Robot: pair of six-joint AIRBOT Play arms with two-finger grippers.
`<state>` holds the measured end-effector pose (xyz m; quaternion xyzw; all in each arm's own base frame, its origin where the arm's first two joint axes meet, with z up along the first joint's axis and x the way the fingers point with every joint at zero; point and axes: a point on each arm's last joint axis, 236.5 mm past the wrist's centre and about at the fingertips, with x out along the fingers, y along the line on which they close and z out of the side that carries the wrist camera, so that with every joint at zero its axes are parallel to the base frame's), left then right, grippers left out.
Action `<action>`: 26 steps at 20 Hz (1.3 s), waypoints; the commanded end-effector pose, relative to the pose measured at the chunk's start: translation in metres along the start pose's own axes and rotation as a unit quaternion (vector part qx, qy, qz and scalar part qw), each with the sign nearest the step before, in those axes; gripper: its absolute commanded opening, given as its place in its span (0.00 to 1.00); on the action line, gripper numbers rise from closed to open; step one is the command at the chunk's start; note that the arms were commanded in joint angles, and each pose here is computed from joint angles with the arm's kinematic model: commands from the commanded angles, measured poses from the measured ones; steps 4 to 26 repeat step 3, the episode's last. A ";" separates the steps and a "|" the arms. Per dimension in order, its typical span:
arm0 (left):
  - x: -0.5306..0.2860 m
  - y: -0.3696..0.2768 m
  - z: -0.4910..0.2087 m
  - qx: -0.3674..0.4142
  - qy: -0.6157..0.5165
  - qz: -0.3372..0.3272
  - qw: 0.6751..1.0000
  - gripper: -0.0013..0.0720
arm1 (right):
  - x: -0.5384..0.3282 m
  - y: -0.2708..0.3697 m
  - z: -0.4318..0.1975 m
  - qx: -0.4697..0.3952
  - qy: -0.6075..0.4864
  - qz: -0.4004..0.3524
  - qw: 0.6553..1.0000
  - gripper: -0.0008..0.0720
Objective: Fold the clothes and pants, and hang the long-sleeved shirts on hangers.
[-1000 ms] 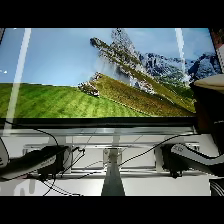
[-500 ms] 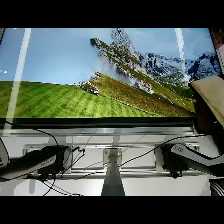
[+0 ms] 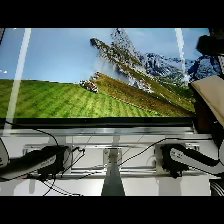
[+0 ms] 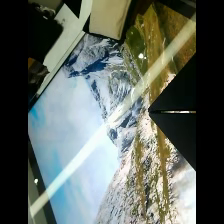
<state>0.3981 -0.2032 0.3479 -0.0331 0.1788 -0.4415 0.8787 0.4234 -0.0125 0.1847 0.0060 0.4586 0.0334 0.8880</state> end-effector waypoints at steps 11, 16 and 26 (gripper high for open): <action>0.000 0.000 0.000 0.000 -0.001 0.001 1.000 0.03 | 0.000 0.111 0.020 -0.170 -0.054 0.040 0.983 0.03; 0.000 0.000 0.000 0.000 -0.001 0.001 1.000 0.03 | 0.000 0.111 0.020 -0.170 -0.054 0.040 0.983 0.03; 0.000 0.000 0.000 0.000 -0.001 0.001 1.000 0.03 | 0.000 0.111 0.020 -0.170 -0.054 0.040 0.983 0.03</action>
